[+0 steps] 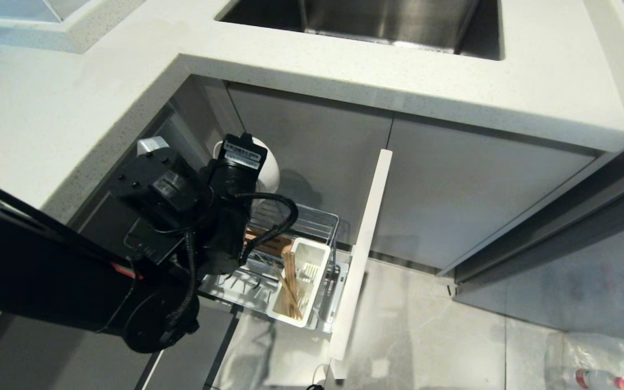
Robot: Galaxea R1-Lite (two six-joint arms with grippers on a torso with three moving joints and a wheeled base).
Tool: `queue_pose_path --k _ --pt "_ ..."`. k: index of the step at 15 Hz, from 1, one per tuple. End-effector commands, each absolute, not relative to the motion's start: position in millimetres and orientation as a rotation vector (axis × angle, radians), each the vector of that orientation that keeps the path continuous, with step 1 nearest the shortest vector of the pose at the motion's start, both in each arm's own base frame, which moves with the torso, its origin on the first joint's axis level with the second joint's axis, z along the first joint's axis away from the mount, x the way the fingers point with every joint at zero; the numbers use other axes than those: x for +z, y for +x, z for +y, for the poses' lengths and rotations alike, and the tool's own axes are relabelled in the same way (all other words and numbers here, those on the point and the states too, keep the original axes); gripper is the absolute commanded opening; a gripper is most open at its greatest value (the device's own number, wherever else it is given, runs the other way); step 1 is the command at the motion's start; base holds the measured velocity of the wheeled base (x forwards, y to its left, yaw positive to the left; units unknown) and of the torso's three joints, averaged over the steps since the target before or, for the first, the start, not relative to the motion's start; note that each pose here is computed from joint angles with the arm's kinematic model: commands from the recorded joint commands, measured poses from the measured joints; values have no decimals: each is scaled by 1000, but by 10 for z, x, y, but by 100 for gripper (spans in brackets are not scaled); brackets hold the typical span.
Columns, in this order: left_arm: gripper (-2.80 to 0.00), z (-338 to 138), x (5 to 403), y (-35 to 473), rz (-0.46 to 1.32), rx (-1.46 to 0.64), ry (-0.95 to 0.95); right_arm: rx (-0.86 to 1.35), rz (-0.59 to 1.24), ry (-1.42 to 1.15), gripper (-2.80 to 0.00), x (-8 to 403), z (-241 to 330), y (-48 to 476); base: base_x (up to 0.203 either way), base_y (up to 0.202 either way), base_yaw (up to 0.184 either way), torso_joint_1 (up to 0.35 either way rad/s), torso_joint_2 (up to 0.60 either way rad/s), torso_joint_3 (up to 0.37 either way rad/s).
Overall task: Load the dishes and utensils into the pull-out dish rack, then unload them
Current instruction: Pick up the bowl and place it in the cupboard
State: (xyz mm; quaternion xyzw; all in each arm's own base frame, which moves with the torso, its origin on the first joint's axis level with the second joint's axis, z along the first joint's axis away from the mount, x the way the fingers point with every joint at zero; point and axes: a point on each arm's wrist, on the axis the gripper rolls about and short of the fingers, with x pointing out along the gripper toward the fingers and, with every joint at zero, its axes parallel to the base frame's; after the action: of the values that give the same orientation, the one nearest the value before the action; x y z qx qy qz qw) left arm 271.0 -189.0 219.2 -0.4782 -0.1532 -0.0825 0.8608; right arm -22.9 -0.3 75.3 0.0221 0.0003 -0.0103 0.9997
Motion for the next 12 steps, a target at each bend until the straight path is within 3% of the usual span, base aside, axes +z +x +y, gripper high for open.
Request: queue_pose_path --k 1,12 --pt "-280 -1950 1878 2841 -265 -137 -964 -20 4 44 -280 747 -3 -227 0 0 0 0 0 0" --pt "-280 -1733 1507 3199 -199 -183 -1007 -22 3 44 -280 748 -3 -227 0 0 0 0 0 0"
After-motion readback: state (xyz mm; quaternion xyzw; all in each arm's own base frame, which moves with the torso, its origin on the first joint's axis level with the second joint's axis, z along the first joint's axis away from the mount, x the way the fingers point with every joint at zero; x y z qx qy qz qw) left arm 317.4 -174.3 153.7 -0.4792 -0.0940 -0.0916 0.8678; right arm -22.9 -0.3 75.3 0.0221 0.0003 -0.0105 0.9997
